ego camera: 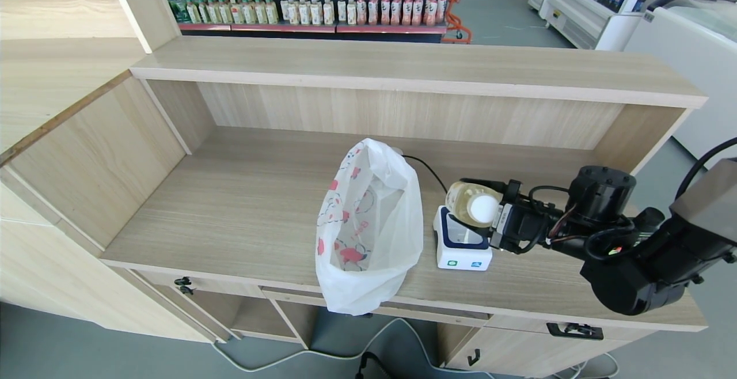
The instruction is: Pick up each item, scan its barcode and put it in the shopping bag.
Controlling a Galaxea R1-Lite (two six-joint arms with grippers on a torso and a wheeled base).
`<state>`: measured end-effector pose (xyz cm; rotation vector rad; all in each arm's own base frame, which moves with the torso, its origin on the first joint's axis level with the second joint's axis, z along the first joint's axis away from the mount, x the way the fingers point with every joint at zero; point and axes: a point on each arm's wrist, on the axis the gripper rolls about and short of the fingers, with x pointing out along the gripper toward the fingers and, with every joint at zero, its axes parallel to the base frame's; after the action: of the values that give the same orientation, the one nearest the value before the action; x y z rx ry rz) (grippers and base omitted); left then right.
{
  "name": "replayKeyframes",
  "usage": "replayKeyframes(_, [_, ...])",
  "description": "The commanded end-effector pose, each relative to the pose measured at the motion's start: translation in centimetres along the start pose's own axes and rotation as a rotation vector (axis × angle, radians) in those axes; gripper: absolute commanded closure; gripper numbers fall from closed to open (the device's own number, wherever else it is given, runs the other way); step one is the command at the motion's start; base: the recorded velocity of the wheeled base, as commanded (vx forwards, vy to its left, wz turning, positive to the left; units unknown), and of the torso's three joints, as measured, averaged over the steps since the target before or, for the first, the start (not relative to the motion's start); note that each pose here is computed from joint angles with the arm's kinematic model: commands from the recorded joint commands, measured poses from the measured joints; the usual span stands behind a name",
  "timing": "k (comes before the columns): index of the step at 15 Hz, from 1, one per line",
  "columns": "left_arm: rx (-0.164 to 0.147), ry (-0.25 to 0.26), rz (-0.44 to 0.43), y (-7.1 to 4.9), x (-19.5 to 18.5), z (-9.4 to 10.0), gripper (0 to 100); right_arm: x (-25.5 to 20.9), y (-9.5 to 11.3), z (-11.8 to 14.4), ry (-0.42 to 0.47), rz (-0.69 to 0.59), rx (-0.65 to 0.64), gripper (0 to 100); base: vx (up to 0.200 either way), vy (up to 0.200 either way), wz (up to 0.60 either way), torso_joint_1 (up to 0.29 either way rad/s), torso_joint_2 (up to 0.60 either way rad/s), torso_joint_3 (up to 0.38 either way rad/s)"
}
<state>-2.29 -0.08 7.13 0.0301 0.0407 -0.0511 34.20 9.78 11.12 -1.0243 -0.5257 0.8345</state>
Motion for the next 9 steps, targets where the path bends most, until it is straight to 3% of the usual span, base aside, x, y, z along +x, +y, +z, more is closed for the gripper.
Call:
replayKeyframes(1, [0.000,0.000,0.000,0.0,0.0,0.0,0,0.0,0.0,0.0,0.000,-0.001,0.001,100,0.000,0.000,0.00,0.000,0.00,0.000])
replayKeyframes(3, [0.000,0.000,0.000,0.0,0.0,0.0,0,-0.3,0.0,0.4,0.000,0.001,0.042,100,0.000,0.000,0.00,0.000,0.00,0.000])
replayKeyframes(6, [0.000,0.000,0.000,0.0,0.0,0.0,0,-2.4,-3.2,3.8,0.008,-0.104,0.204,100,0.000,0.000,0.00,0.000,0.00,0.000])
replayKeyframes(8, [0.000,0.000,0.000,0.0,0.0,0.0,0,-4.6,-5.1,6.5,0.072,-0.245,0.385,100,0.000,0.000,0.00,0.000,0.00,0.000])
replayKeyframes(9, [0.000,0.000,0.000,0.0,0.0,0.0,0,-6.7,-5.8,8.3,0.171,-0.364,0.582,100,0.000,0.000,0.00,0.000,0.00,0.000])
